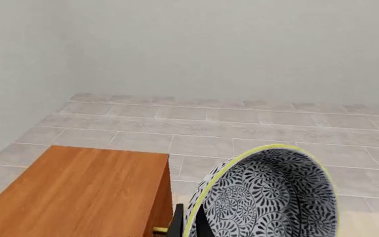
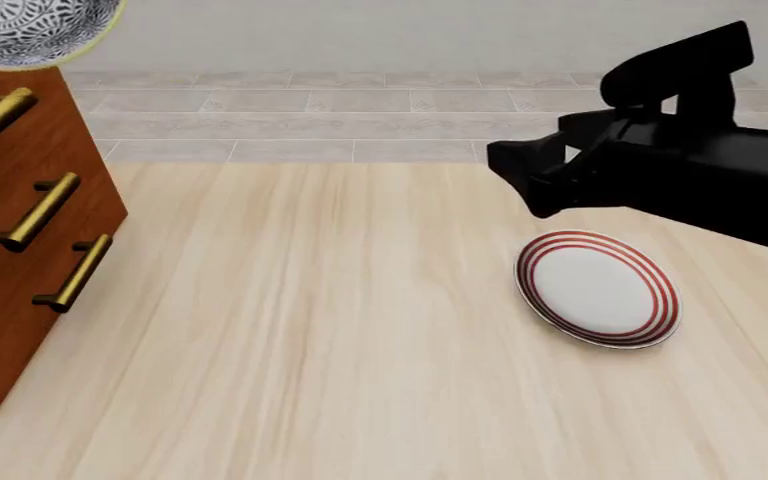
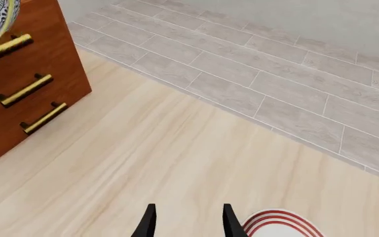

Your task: Put the bowl on top of the cabinet.

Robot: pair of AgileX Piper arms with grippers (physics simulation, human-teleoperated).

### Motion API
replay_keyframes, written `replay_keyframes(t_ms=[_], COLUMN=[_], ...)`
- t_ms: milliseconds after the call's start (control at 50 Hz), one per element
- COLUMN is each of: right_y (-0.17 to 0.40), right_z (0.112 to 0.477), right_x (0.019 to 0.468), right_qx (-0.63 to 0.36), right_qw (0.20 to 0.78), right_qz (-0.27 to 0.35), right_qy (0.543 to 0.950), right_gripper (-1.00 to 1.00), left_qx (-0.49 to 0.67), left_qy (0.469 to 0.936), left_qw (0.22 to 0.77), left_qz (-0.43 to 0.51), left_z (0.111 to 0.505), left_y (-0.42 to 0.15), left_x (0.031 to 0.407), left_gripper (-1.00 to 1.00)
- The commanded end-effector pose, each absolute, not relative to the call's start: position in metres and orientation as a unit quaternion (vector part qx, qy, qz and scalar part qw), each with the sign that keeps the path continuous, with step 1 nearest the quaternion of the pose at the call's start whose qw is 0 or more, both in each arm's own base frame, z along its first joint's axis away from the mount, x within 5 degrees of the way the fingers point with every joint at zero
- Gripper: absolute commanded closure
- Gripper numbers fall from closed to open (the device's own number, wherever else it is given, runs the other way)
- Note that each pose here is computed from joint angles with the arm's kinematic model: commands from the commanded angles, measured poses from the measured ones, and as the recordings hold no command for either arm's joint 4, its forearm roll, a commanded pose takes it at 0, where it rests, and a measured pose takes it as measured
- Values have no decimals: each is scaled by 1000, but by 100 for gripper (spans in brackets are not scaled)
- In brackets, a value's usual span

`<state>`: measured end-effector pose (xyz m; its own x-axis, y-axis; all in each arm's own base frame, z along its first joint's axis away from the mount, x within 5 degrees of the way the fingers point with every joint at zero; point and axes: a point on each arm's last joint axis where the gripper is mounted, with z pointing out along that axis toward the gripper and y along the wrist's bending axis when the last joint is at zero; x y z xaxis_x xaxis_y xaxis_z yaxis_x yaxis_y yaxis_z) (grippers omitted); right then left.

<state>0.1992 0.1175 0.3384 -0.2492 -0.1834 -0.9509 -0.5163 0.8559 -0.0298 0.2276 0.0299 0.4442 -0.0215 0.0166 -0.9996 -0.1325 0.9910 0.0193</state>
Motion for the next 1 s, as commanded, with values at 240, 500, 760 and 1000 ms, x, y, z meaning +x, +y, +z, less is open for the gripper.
replay_keyframes(t_ms=[240, 500, 760, 1000], right_y=[118, 118, 119, 120], right_z=[341, 341, 339, 337], right_x=[195, 195, 196, 197], right_qx=[-227, -228, -230, -231], right_qw=[571, 570, 568, 566], right_qz=[151, 151, 151, 150], right_qy=[775, 775, 776, 777], right_gripper=[-100, -100, -100, -100], left_qx=[-188, -260, -334, -372], left_qy=[708, 697, 692, 690], left_qw=[678, 667, 640, 621], left_qz=[64, 45, 8, -3], left_z=[476, 469, 442, 424], left_y=[85, 107, 126, 140], left_x=[229, 236, 253, 263], left_gripper=[100, 100, 100, 100])
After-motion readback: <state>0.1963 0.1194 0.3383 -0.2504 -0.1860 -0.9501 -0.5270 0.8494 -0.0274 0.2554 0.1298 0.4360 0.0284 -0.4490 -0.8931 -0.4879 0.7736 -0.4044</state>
